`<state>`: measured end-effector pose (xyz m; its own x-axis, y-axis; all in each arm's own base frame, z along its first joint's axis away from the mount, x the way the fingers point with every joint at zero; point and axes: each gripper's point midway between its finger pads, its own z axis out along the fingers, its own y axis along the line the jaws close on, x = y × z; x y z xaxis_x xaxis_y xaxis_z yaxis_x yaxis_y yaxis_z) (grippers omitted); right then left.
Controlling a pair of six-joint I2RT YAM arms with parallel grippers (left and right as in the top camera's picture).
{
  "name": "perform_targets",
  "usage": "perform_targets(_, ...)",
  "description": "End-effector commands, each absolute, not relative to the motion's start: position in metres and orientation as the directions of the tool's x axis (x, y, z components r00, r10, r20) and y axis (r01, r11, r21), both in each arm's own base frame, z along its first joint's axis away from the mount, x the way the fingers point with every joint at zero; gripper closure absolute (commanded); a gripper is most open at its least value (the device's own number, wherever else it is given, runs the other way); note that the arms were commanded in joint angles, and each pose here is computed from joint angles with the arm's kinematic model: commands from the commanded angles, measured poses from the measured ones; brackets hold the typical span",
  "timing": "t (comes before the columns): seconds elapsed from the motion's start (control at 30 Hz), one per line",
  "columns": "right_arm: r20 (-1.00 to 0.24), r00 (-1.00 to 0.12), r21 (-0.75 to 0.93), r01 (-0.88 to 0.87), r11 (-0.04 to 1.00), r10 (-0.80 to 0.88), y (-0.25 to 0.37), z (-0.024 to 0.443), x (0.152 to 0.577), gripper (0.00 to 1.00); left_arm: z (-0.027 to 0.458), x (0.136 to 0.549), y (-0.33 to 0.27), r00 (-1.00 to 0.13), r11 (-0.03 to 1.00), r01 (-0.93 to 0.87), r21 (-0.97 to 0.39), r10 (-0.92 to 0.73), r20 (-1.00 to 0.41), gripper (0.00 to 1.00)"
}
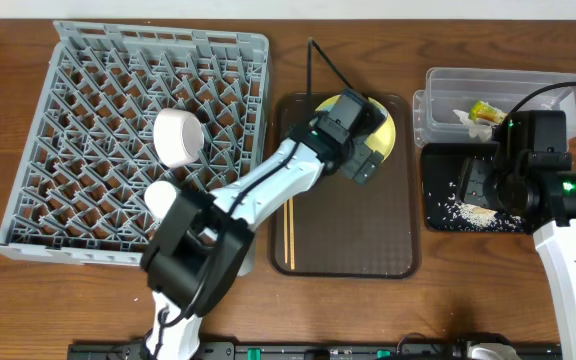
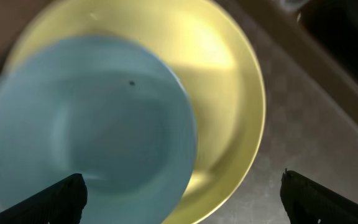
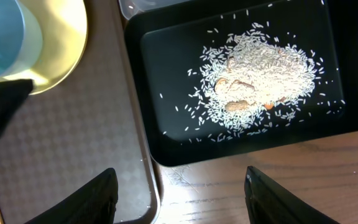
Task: Sort waste into correct bins and load items into the dishwasher
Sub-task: 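Reach the left gripper to the yellow plate and grasp the blue bowl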
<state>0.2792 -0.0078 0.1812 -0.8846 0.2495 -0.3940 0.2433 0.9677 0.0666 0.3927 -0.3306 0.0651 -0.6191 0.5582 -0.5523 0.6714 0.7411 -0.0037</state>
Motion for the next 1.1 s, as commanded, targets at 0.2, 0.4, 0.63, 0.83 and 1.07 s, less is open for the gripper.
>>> perform_targets(0.2,-0.401,-0.872,0.065,0.278,0.958,0.28,-0.0148,0.1848,0.2783,0.37,0.047,0.394,-0.3329,-0.645,0.747,0.664,-0.03,0.552,-0.529,0.34)
perform_targets(0.4,-0.4,-0.872,0.065,0.279,0.958,0.281,-0.0148,0.1847,0.2781,0.37,0.0474,0.3947,-0.3331,-0.644,0.748,0.663,-0.028,0.551,-0.531,0.59)
perform_targets(0.63,-0.397,-0.874,0.064,0.278,0.958,0.28,-0.0148,0.1843,0.2772,0.37,0.0473,0.3955,-0.332,-0.644,0.751,0.66,-0.021,0.551,-0.531,0.66)
perform_targets(0.83,-0.391,-0.877,0.062,0.279,0.958,0.281,-0.0148,0.1836,0.2756,0.37,0.0448,0.3985,-0.3267,-0.648,0.763,0.646,0.008,0.554,-0.523,0.7)
perform_targets(1.07,-0.387,-0.878,0.062,0.279,0.958,0.281,-0.0147,0.1833,0.2748,0.37,0.0446,0.3987,-0.3263,-0.647,0.764,0.645,0.01,0.554,-0.523,0.76)
